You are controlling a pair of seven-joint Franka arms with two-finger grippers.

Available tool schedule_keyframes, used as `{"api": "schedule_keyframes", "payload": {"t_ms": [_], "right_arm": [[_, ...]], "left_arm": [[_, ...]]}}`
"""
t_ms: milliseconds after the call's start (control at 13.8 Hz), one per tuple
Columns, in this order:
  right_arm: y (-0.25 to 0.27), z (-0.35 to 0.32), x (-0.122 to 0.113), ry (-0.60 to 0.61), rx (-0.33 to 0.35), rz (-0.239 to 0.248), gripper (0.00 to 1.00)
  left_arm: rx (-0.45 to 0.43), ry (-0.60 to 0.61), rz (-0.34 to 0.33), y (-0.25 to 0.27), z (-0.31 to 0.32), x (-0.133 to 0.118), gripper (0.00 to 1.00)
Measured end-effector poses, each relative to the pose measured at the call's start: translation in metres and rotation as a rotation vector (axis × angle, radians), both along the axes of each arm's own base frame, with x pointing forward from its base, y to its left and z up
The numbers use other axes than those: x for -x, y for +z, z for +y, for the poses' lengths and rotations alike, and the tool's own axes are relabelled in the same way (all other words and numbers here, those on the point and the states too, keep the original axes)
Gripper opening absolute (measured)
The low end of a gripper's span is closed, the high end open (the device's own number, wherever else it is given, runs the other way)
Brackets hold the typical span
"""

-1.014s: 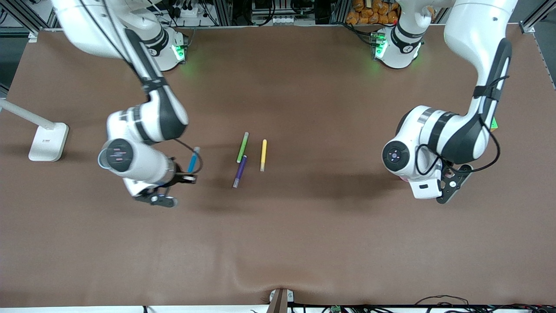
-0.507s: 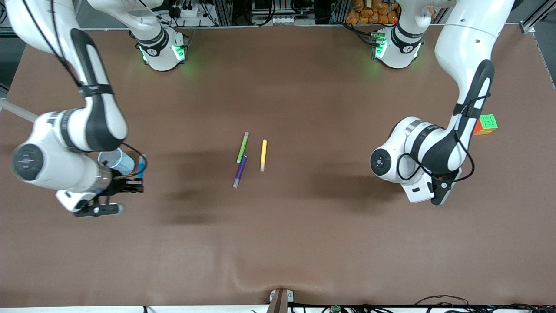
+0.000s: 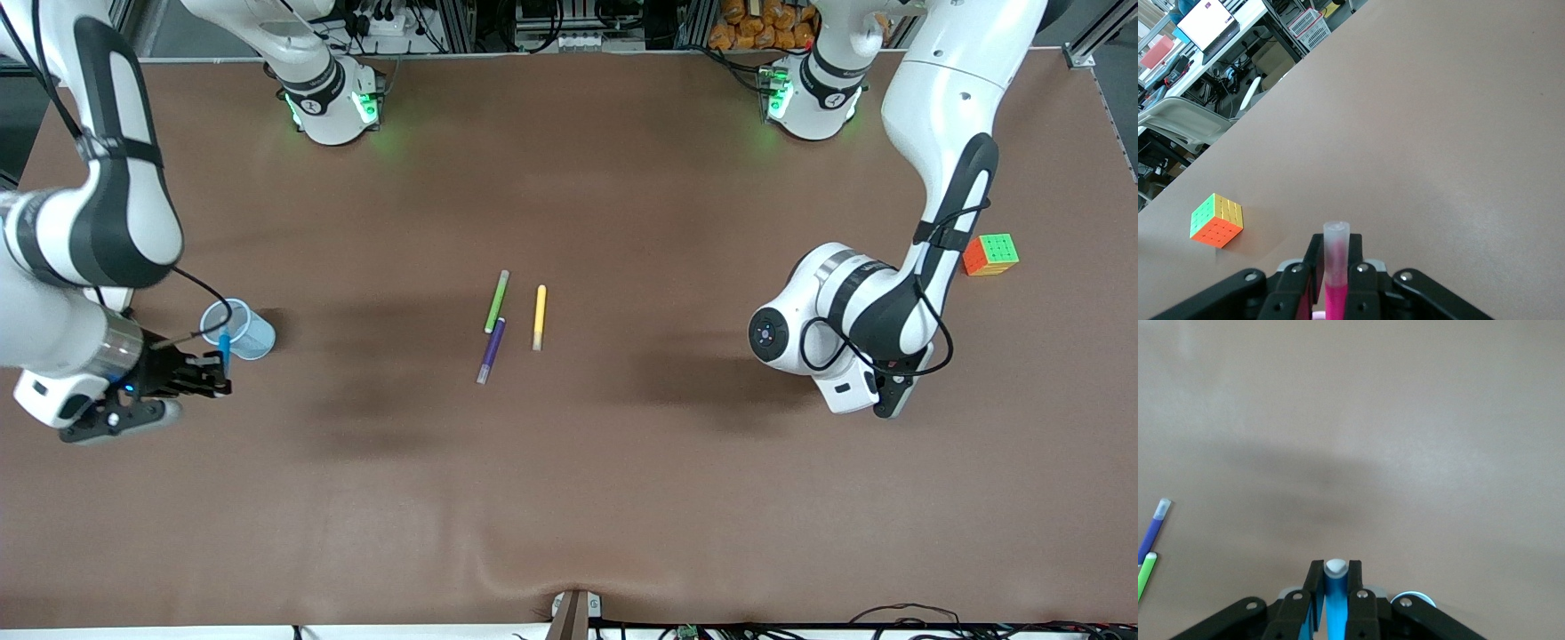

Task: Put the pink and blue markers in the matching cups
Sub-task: 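Drop the markers into the matching cups by opening both grippers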

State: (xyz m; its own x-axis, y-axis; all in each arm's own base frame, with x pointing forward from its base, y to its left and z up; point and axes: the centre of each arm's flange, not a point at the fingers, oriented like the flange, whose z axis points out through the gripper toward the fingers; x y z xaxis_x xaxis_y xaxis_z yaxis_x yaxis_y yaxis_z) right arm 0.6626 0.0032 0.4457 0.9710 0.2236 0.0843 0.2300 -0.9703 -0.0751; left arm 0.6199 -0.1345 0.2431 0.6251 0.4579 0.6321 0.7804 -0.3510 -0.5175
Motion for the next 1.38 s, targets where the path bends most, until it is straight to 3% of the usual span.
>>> {"api": "schedule_keyframes", "payload": {"t_ms": [145,362,652,870,1159,1377], "right_arm": [[0.01,-0.004,0.019,0.024,0.0,-0.052,0.18],[0.013,-0.037,0.041,0.064,-0.047,-0.091,0.18],[-0.011,-0.086,0.064,0.1,-0.105,-0.178,0.18],[-0.044,-0.106,0.084,0.156,-0.173,-0.23,0.18],[-0.076,-0.124,0.104,0.182,-0.213,-0.273,0.18],[-0.095,-0.126,0.115,0.199,-0.242,-0.316,0.18]], "left_arm": [[-0.007,-0.003,0.012,0.001,-0.002,0.001,0.37],[-0.011,-0.018,0.04,0.003,-0.007,0.004,0.44],[0.035,-0.021,0.078,0.019,-0.014,0.005,0.51],[0.101,-0.023,0.105,0.042,-0.02,0.003,0.79],[0.199,-0.008,0.125,0.07,-0.028,0.001,0.84],[0.326,0.001,0.156,0.098,-0.036,0.0,0.85]]}}
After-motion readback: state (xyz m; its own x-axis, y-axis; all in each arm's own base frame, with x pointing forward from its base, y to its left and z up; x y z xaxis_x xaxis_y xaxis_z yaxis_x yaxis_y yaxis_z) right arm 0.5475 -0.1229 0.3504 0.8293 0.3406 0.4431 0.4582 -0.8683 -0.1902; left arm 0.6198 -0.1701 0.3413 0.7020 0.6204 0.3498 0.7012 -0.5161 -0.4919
